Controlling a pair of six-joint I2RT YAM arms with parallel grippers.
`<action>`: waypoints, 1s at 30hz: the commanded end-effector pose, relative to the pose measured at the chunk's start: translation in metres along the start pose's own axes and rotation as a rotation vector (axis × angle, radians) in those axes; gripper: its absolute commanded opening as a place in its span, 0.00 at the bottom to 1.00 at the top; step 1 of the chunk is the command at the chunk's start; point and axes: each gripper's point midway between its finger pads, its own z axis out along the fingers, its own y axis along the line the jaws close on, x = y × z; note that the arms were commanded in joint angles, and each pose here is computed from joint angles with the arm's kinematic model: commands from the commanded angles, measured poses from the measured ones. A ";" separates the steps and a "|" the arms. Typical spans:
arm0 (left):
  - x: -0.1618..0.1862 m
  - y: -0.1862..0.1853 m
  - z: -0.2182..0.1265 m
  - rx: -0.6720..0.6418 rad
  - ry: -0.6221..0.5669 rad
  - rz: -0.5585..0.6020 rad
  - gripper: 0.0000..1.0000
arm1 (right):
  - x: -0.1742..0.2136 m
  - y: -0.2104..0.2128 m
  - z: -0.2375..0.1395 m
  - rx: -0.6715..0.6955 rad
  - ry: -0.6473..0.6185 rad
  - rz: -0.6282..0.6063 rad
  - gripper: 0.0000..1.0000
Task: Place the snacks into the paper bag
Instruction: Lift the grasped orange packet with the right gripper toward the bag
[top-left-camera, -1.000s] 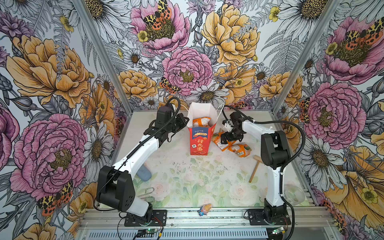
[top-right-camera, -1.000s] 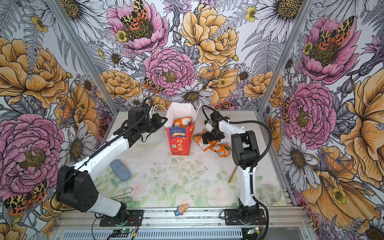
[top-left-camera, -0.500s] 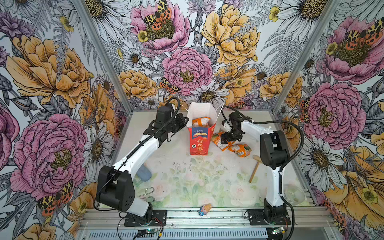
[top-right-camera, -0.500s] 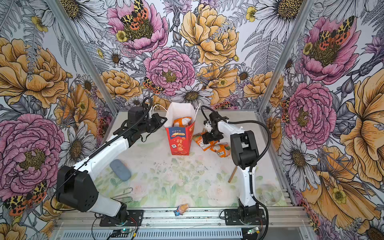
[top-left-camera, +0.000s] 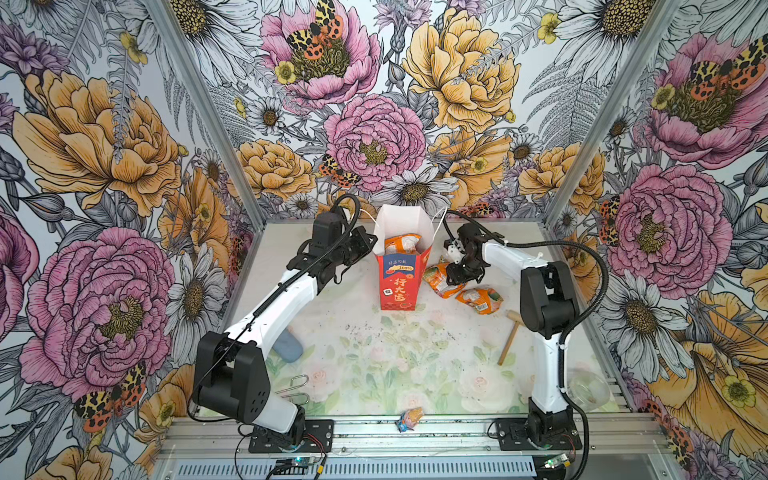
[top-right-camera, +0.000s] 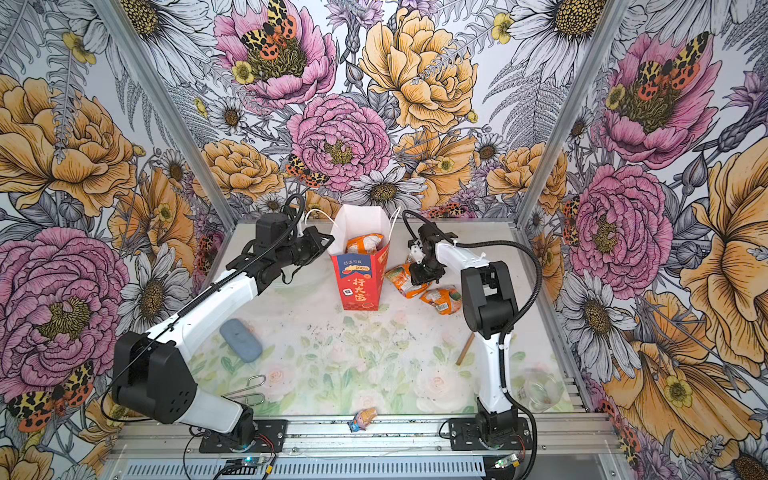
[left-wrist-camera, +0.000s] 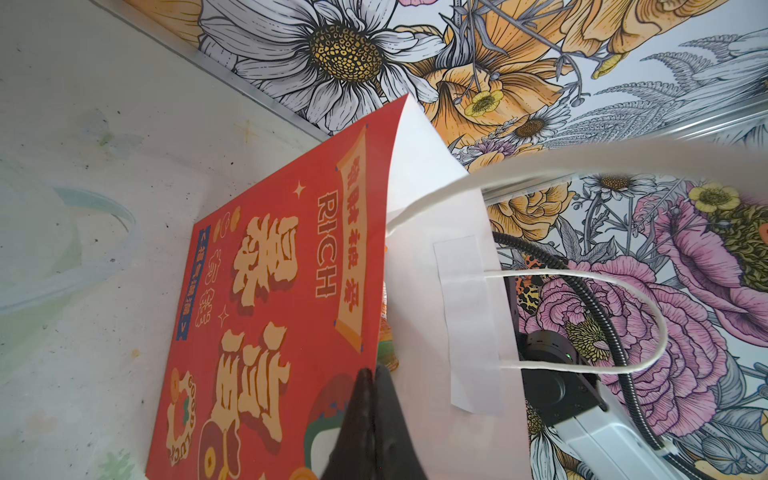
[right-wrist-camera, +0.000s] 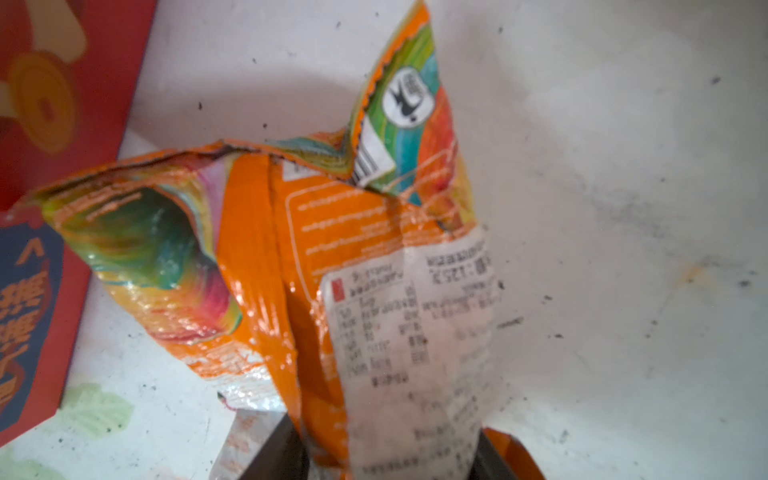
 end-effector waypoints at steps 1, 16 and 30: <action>-0.009 -0.003 -0.012 0.004 -0.043 0.008 0.00 | 0.006 -0.009 0.006 0.025 0.033 0.019 0.40; -0.010 -0.002 -0.013 0.004 -0.044 0.007 0.00 | -0.013 -0.008 -0.021 -0.028 -0.052 0.105 0.00; -0.009 -0.002 -0.014 0.006 -0.044 0.007 0.00 | -0.034 0.000 -0.068 -0.051 -0.166 0.131 0.00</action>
